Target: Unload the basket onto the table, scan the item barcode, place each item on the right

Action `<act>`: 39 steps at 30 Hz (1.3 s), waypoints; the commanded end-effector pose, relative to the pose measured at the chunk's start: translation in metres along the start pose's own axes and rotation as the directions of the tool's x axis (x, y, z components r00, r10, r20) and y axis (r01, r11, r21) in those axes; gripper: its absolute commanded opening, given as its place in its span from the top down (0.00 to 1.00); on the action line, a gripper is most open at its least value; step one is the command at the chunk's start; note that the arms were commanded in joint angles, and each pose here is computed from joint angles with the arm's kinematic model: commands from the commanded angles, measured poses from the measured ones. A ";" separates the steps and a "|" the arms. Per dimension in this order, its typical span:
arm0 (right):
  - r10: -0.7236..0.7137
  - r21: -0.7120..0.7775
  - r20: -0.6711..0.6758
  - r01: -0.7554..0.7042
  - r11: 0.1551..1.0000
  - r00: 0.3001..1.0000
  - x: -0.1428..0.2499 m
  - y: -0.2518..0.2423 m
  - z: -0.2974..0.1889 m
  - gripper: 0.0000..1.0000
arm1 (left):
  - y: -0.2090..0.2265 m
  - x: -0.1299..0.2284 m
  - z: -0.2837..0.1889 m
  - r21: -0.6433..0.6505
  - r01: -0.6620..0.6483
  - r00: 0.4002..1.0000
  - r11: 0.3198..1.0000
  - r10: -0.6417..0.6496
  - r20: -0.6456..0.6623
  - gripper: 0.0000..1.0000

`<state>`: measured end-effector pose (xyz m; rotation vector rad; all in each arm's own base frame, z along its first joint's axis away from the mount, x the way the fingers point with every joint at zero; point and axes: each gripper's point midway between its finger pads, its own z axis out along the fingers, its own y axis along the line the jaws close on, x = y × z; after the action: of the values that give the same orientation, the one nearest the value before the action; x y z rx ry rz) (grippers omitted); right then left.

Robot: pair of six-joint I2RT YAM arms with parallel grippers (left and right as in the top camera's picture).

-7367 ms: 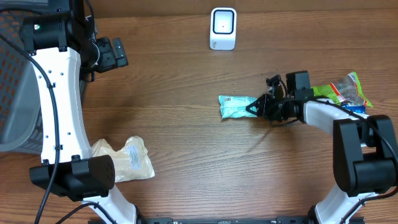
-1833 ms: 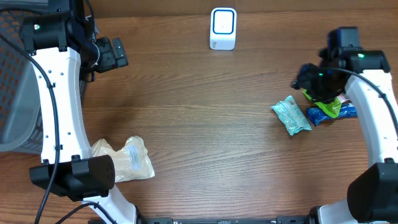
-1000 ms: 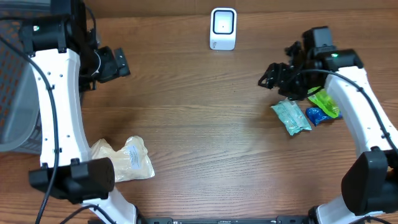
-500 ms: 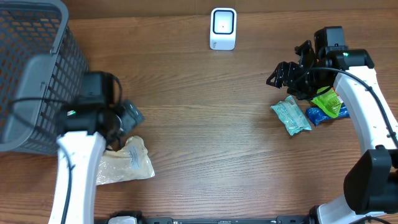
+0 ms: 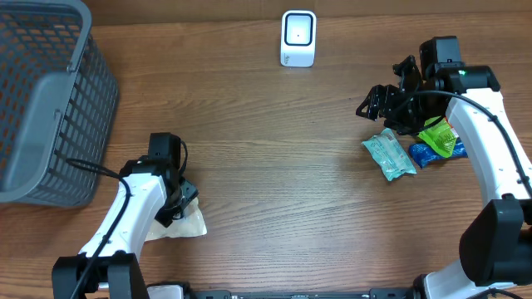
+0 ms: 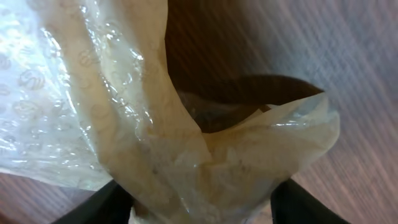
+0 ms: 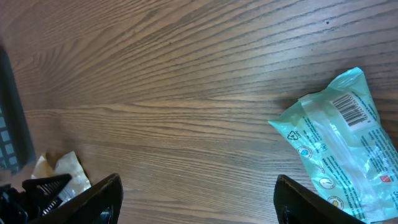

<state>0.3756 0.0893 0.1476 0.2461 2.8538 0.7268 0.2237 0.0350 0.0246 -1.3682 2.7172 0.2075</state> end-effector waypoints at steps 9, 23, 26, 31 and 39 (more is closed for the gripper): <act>-0.021 -0.002 0.004 0.021 1.000 1.000 -0.001 -0.001 -0.002 0.22 | -0.102 0.042 -0.004 0.390 -0.591 0.792 0.706 0.601 0.112 0.96; -0.053 -0.013 0.007 0.053 0.999 0.999 0.000 0.009 0.002 0.14 | -0.180 0.106 -0.119 0.536 -0.828 0.405 0.162 0.834 0.374 0.20; -0.083 -0.017 -0.005 0.083 0.996 0.997 0.003 0.017 0.008 0.12 | -0.182 0.077 -0.129 0.510 -0.812 0.499 0.285 0.791 0.354 0.16; -0.144 -0.020 -0.109 0.142 0.990 0.984 0.026 0.031 0.041 0.05 | -0.181 0.025 -0.153 0.524 -0.713 0.674 0.466 0.662 0.327 0.16; -0.397 -0.227 -0.271 0.342 0.912 0.877 0.097 0.075 0.096 0.03 | -0.162 -0.015 -0.141 0.463 -0.598 0.799 0.655 0.533 0.278 0.14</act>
<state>0.3267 0.1972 0.0959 -0.3343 2.9769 0.9171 0.3523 -0.0871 0.1487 -0.1935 2.7227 -0.4849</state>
